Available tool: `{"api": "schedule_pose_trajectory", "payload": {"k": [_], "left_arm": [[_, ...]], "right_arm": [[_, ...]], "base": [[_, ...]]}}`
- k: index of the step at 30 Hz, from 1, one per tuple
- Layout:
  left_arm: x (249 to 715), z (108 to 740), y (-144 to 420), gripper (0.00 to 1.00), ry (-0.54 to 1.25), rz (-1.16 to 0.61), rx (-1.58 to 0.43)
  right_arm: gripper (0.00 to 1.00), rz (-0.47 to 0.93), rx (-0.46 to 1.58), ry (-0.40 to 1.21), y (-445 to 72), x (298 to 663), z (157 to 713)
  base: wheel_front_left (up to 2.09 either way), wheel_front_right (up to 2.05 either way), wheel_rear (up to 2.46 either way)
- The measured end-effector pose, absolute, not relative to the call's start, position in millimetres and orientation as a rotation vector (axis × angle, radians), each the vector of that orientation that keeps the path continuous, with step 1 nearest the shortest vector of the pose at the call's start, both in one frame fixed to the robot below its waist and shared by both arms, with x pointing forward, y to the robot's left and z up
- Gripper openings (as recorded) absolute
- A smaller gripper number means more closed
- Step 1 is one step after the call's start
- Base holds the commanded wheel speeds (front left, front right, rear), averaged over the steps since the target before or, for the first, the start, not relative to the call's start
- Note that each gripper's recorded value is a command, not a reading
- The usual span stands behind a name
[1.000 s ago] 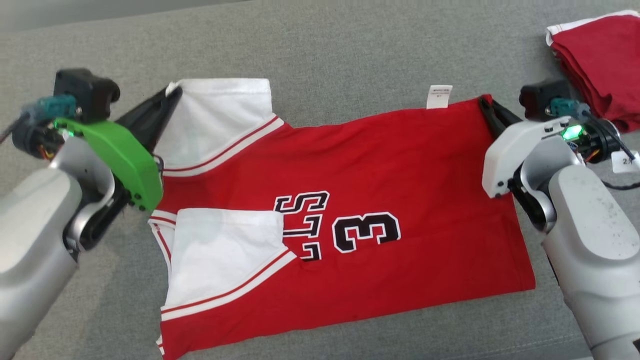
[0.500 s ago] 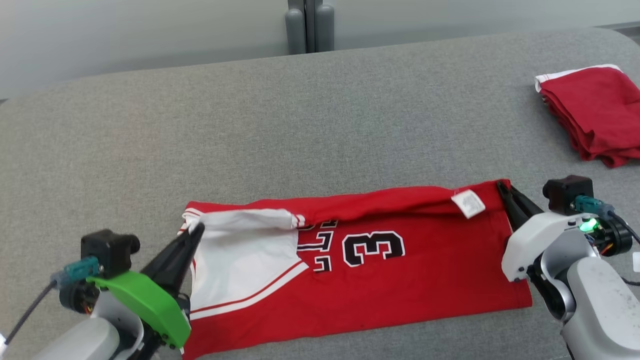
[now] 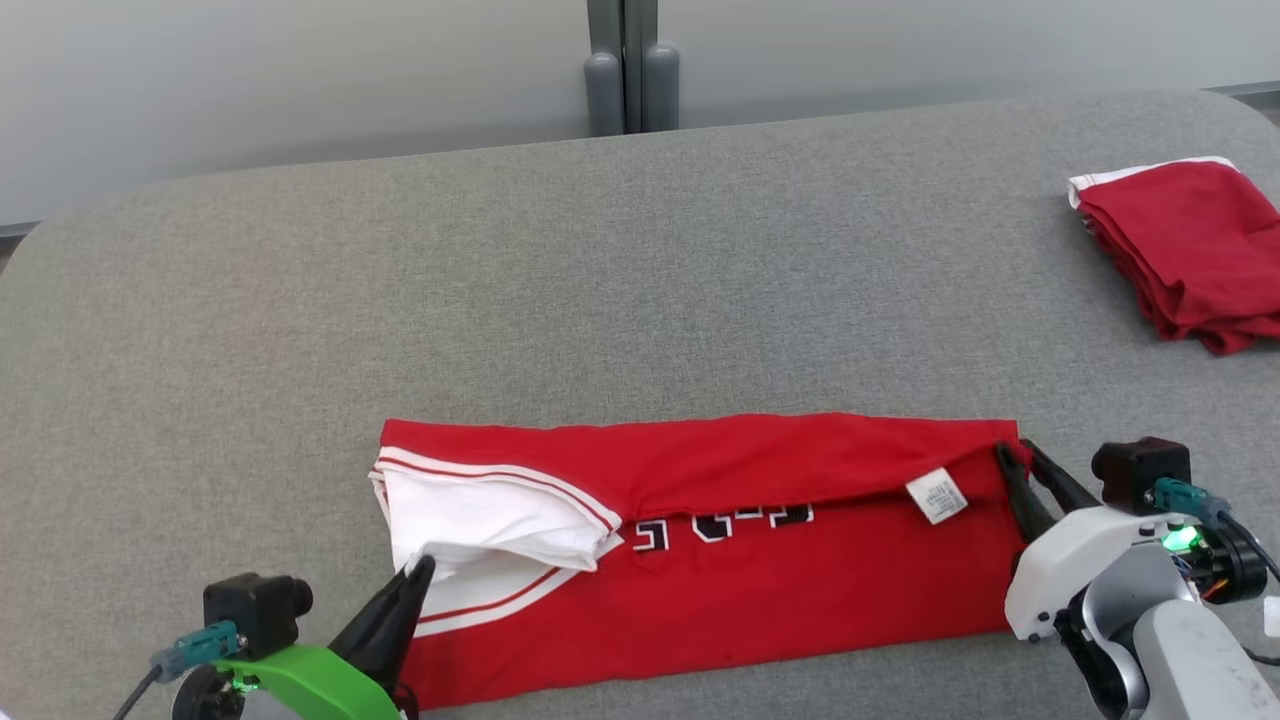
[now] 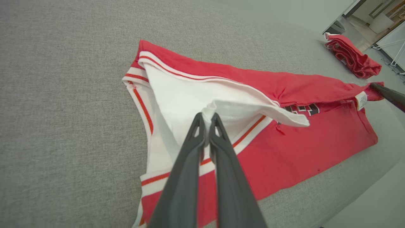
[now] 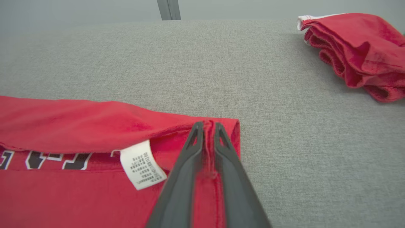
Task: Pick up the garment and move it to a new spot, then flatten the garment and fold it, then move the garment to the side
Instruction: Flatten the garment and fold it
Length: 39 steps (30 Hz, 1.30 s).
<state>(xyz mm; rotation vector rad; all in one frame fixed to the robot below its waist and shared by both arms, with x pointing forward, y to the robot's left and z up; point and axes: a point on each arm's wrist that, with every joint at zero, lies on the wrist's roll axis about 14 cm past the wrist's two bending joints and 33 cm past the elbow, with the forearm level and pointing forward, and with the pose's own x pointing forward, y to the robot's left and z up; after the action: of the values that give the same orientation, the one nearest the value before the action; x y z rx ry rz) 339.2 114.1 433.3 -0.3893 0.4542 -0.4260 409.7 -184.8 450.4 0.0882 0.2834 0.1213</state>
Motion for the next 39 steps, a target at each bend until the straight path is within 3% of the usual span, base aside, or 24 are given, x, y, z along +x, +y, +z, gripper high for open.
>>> {"api": "schedule_pose_trajectory", "payload": {"k": [2, 7, 11, 20, 39], "left_arm": [[336.1, 431.2, 112.3, 1.00, 0.455, -0.418, -0.409], [332.0, 431.2, 113.6, 1.00, 0.442, -0.370, -0.466], [346.6, 453.6, 120.5, 1.00, 0.332, -0.314, -0.491], [353.7, 471.4, 127.7, 1.00, 0.191, -0.255, -0.411], [353.5, 471.0, 165.7, 1.00, 0.105, -0.097, -0.374]], "right_arm": [[1.00, 0.102, 0.093, 0.280, -188.8, 404.3, 448.5], [1.00, 0.033, 0.108, 0.261, -205.0, 389.5, 447.3], [1.00, -0.017, 0.112, 0.211, -218.2, 386.5, 458.7], [1.00, -0.004, 0.131, 0.177, -204.7, 391.3, 466.0], [1.00, 0.014, 0.059, 0.345, -191.0, 389.5, 399.5]], "base": [[0.00, 0.00, 0.00], [0.00, 0.00, 0.00], [0.00, 0.00, 0.00], [0.00, 0.00, 0.00], [0.00, 0.00, 0.00]]}}
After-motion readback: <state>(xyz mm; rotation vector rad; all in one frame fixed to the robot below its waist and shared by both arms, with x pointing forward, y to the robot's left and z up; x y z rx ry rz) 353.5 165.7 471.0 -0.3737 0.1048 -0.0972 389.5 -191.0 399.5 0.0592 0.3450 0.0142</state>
